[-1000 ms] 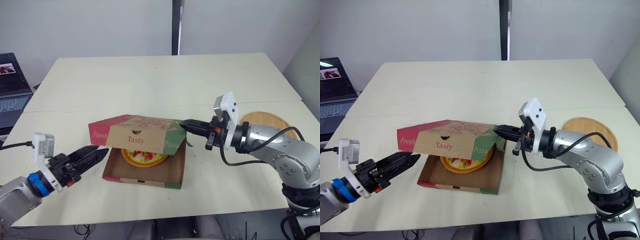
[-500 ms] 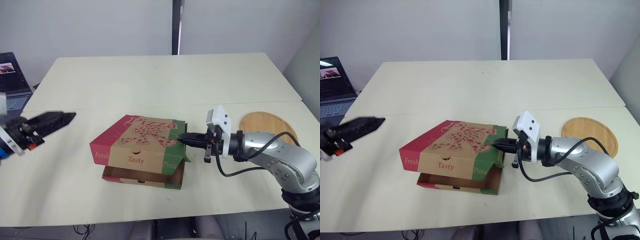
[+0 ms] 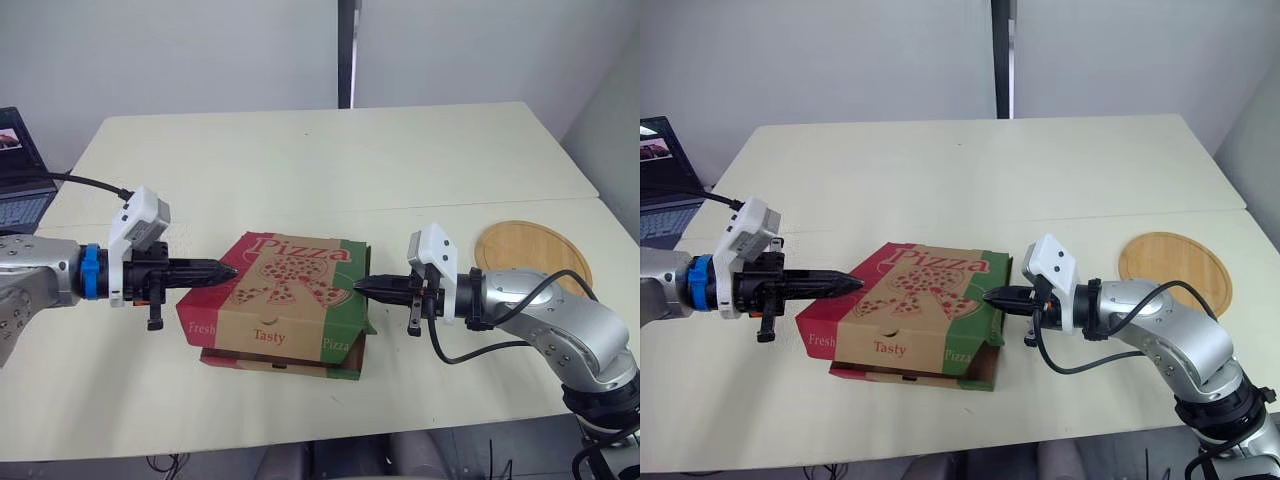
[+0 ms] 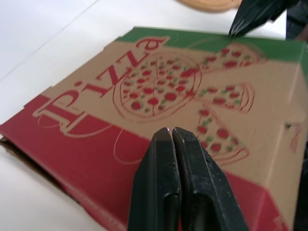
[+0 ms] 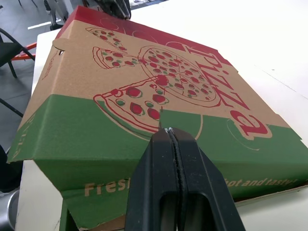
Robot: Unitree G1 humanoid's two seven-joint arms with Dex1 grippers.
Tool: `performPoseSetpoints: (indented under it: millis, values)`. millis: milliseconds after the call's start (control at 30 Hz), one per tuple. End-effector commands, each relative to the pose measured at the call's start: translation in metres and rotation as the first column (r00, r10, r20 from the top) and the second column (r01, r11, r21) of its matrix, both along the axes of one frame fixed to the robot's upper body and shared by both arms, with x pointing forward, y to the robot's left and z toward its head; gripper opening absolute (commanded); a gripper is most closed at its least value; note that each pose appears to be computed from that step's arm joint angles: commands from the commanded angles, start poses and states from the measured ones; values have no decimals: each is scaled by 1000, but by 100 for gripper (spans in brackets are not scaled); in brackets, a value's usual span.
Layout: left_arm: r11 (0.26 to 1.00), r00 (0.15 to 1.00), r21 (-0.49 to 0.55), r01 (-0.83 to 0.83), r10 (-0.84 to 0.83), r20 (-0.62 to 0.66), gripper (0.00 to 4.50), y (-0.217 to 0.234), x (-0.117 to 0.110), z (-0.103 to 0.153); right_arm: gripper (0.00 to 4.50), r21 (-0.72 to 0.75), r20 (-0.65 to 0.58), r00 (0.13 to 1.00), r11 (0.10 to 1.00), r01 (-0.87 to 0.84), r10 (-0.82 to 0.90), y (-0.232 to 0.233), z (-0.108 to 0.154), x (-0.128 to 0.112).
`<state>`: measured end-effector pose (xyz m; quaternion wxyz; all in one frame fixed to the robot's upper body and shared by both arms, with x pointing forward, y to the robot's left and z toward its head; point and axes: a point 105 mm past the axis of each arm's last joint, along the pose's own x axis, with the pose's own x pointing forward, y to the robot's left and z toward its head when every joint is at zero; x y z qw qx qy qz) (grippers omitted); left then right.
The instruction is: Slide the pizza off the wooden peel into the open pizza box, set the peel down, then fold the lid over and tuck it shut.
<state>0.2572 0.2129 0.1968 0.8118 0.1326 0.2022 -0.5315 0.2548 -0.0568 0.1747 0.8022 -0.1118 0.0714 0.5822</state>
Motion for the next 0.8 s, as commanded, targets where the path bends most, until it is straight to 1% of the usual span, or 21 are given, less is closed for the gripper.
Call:
performPoseSetpoints:
  millis: [33,167,267,333,367,467,533,800]
  values:
    - [998,997,26,64,-65,28,4,-9,-1,-6,0,21,74,997,1000,-18,17,3,14,-3]
    - [997,996,14,78,-79,43,4,-14,3,-7,0,20,114,993,999,36,-38,-11,24,1]
    - [996,995,8,84,-84,48,4,-15,4,-7,0,-63,99,991,993,95,-89,-35,13,2]
    - [996,995,5,87,-87,53,4,-16,6,-6,0,-127,48,995,988,92,-87,-47,1,-5]
    - [996,994,3,92,-92,56,4,-17,6,-6,0,-159,26,998,985,65,-62,-47,-7,-13]
    - [994,993,0,105,-105,61,4,-20,7,-5,0,-183,-7,1000,983,-1,-1,-40,-18,-29]
    - [993,991,0,118,-118,65,4,-24,7,-4,0,-173,-15,999,984,-31,29,-32,-21,-34]
    - [985,983,8,171,-171,71,4,-37,4,-6,0,-160,-10,994,981,-105,105,-12,-25,-38]
